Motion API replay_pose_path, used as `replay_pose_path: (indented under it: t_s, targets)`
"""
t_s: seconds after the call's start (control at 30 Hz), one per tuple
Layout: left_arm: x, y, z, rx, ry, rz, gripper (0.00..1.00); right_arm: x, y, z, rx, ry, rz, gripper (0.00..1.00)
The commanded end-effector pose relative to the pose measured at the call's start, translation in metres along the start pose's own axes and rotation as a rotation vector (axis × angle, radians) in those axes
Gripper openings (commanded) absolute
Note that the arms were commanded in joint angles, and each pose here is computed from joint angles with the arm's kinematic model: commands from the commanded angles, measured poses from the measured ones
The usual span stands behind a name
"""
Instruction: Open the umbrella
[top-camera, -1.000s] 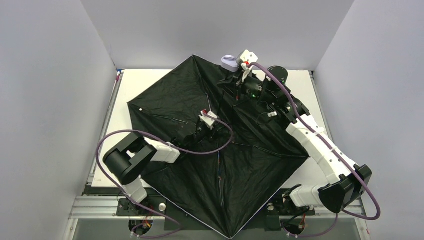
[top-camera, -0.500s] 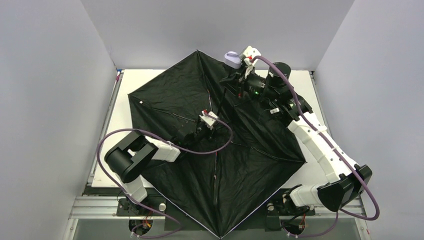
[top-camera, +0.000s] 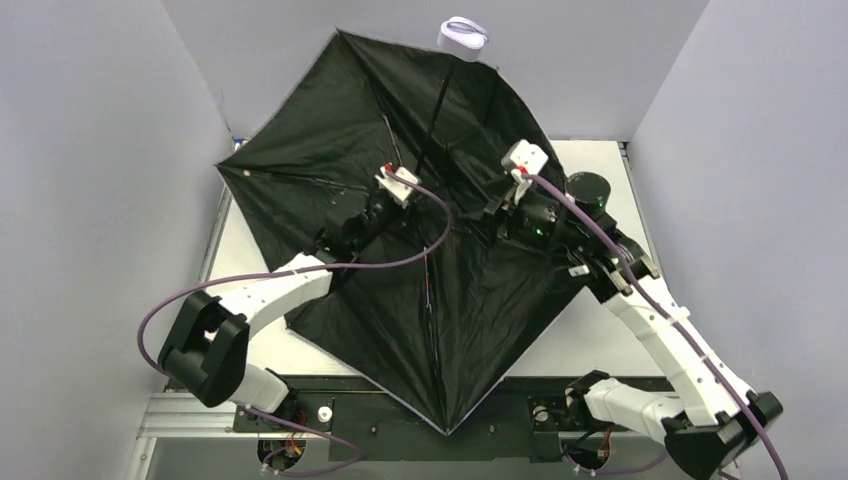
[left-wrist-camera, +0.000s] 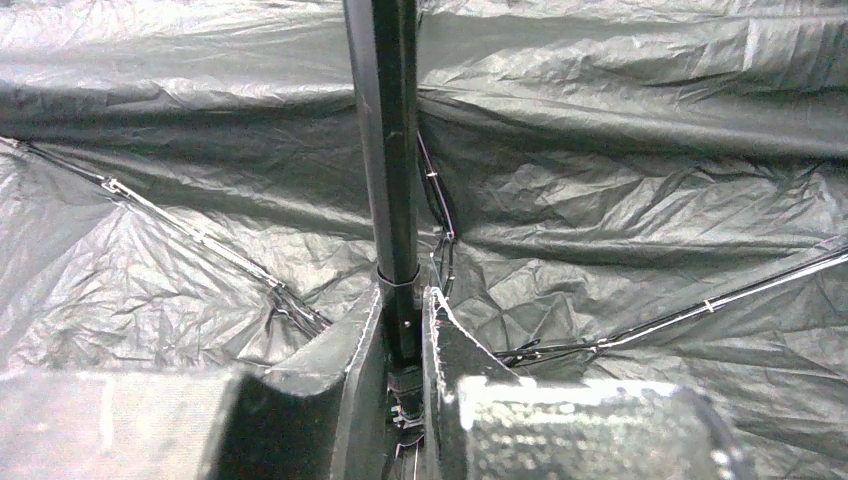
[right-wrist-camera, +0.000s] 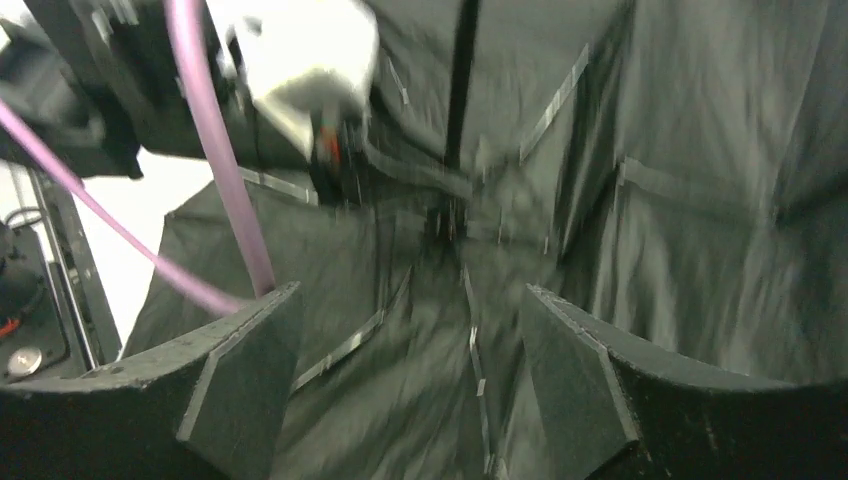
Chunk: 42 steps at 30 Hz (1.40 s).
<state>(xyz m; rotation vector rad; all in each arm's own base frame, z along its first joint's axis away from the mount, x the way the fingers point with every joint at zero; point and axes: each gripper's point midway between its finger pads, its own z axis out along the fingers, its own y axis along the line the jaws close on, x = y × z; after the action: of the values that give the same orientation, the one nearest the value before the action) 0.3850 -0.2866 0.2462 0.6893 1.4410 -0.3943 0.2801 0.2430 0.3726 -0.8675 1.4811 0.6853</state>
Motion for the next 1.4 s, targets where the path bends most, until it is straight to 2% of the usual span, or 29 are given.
replay_pose_path:
  t_s: [0.0, 0.17, 0.33, 0.5, 0.8, 0.97, 1.2, 1.37]
  targets:
    - [-0.113, 0.050, -0.015, -0.087, -0.253, 0.200, 0.00, 0.027, -0.013, -0.033, 0.137, 0.073, 0.010, 0.74]
    - [-0.162, 0.077, -0.035, -0.134, -0.339, 0.450, 0.00, 0.035, -0.043, -0.067, 0.293, 0.101, 0.106, 0.73]
    - [-0.193, 0.089, -0.051, -0.144, -0.386, 0.715, 0.00, 0.004, -0.075, -0.079, 0.343, 0.077, 0.186, 0.71]
    - [-0.209, 0.104, -0.061, -0.173, -0.387, 0.936, 0.00, -0.025, -0.065, -0.075, 0.235, 0.088, 0.274, 0.74]
    - [-0.221, 0.115, -0.063, -0.167, -0.332, 1.381, 0.00, -0.065, -0.022, -0.078, 0.000, 0.074, 0.299, 0.80]
    - [-0.235, 0.119, -0.060, -0.184, -0.328, 1.510, 0.00, -0.070, 0.003, -0.073, -0.092, 0.093, 0.307, 0.81]
    - [-0.251, 0.126, -0.050, -0.236, -0.330, 1.640, 0.00, -0.043, 0.037, -0.059, -0.187, 0.239, 0.242, 0.81]
    - [-0.262, 0.129, -0.048, -0.304, -0.344, 1.698, 0.00, -0.022, 0.047, -0.049, -0.236, 0.335, 0.270, 0.81]
